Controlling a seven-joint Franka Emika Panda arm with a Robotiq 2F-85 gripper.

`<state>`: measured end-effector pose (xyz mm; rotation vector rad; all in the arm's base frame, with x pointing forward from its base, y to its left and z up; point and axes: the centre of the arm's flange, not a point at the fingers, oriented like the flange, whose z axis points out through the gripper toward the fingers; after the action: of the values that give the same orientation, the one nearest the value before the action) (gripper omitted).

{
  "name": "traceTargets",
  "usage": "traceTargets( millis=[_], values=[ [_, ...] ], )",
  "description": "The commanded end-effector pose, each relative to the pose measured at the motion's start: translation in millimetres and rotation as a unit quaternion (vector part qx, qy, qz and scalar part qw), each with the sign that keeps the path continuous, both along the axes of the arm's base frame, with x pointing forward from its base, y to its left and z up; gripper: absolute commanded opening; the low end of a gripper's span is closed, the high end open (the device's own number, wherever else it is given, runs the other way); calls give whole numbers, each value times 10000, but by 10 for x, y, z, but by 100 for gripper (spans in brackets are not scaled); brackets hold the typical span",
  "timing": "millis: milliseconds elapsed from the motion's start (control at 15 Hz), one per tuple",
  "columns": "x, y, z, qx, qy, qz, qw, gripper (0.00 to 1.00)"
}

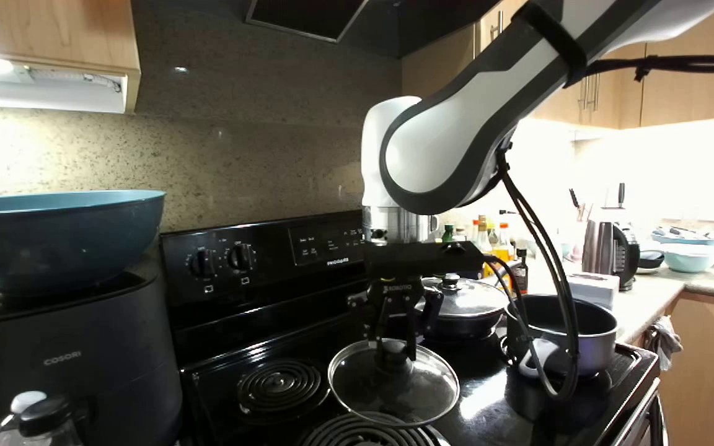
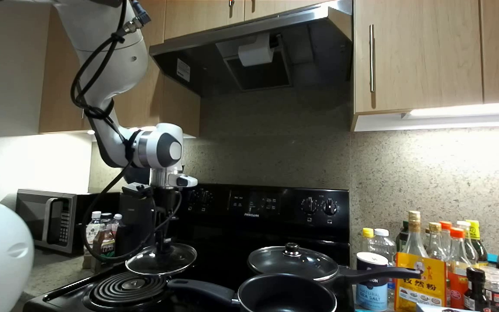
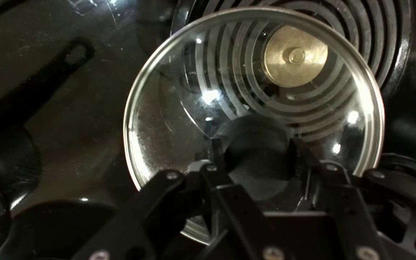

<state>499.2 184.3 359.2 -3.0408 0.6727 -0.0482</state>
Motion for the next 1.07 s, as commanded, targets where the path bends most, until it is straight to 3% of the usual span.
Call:
traceTargets(
  millis=[0,333,600,667,1000],
  values=[
    [29,-61,339,50,-277,-22,9996,23],
    [13,-438,730,-66,-637,-515,9966,23],
    [-29,-792,950,-209,-1011,-1192,9875,23],
    [134,-690,816,-107,-824,-904,9924,48],
    [77,-797,881,-128,-889,-1112,9897,48]
  ],
)
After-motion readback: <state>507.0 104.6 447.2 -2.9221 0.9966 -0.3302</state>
